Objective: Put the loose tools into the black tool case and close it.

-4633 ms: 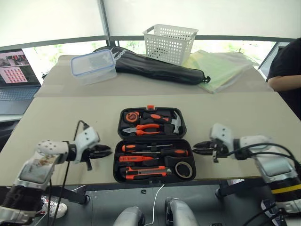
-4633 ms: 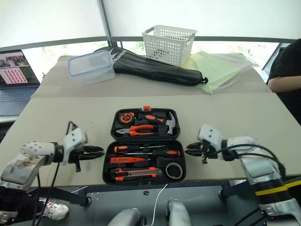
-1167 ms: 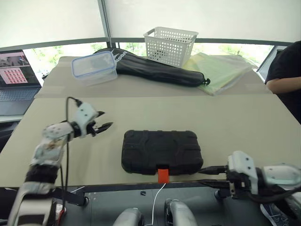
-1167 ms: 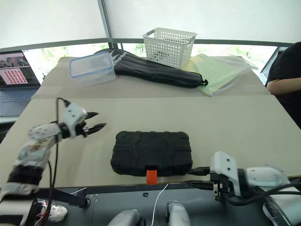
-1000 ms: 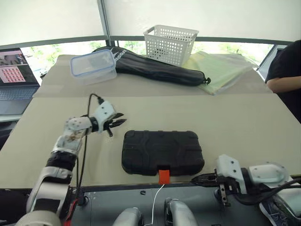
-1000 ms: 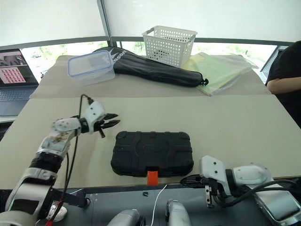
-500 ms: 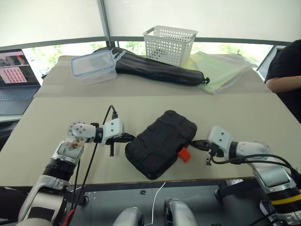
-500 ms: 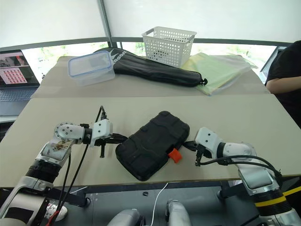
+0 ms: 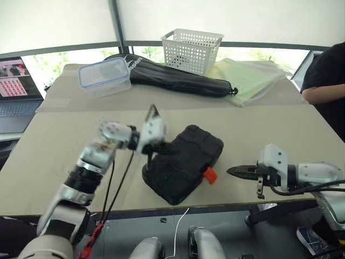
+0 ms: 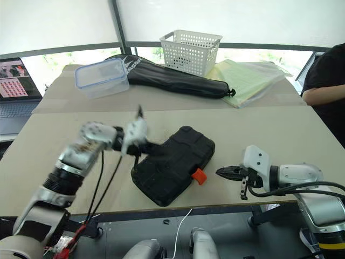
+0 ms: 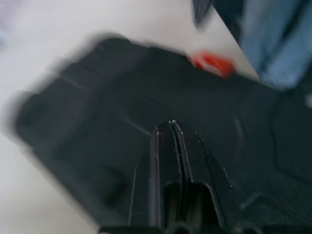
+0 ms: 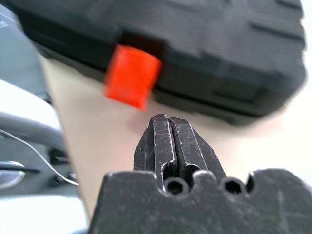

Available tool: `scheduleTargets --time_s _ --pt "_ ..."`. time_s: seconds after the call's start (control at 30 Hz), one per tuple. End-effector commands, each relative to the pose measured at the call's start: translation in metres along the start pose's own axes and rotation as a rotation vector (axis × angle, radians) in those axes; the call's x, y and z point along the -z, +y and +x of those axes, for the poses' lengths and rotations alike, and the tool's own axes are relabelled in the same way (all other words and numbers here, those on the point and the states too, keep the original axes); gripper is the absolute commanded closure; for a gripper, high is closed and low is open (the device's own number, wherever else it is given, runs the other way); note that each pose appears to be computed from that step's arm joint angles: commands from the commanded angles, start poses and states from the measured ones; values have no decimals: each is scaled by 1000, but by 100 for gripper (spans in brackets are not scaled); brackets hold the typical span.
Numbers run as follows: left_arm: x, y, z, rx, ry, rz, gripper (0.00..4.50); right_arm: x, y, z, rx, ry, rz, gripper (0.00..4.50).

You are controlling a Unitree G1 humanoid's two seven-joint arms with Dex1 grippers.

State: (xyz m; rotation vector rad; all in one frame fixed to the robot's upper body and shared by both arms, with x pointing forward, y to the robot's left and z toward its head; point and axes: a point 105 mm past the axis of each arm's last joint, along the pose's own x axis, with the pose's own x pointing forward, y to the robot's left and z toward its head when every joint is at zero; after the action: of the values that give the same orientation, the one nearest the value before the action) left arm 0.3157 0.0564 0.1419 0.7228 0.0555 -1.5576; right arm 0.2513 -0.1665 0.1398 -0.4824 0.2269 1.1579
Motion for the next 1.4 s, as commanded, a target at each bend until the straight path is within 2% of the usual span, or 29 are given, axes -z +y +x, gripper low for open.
scheduleTargets --time_s 0.03,0.27,0.6,0.73,0.87,1.13,1.4 --pt "32 -12 7 61 139 39 442 -8 11 13 -27 -39 -15 450" --pt "25 -11 13 64 95 53 442 31 12 45 -3 69 15 450" --pt "18 -9 12 37 63 55 442 39 4 49 54 65 16 450" --pt "19 -12 16 48 63 60 442 26 -8 51 120 -2 15 450" --pt "19 -12 22 58 64 70 442 -2 -15 57 148 -105 -22 450" --pt "27 -20 28 94 92 101 442 -37 -23 50 179 -204 -45 450" --pt "30 -20 30 83 88 86 442 -28 -23 56 167 -169 -10 450"
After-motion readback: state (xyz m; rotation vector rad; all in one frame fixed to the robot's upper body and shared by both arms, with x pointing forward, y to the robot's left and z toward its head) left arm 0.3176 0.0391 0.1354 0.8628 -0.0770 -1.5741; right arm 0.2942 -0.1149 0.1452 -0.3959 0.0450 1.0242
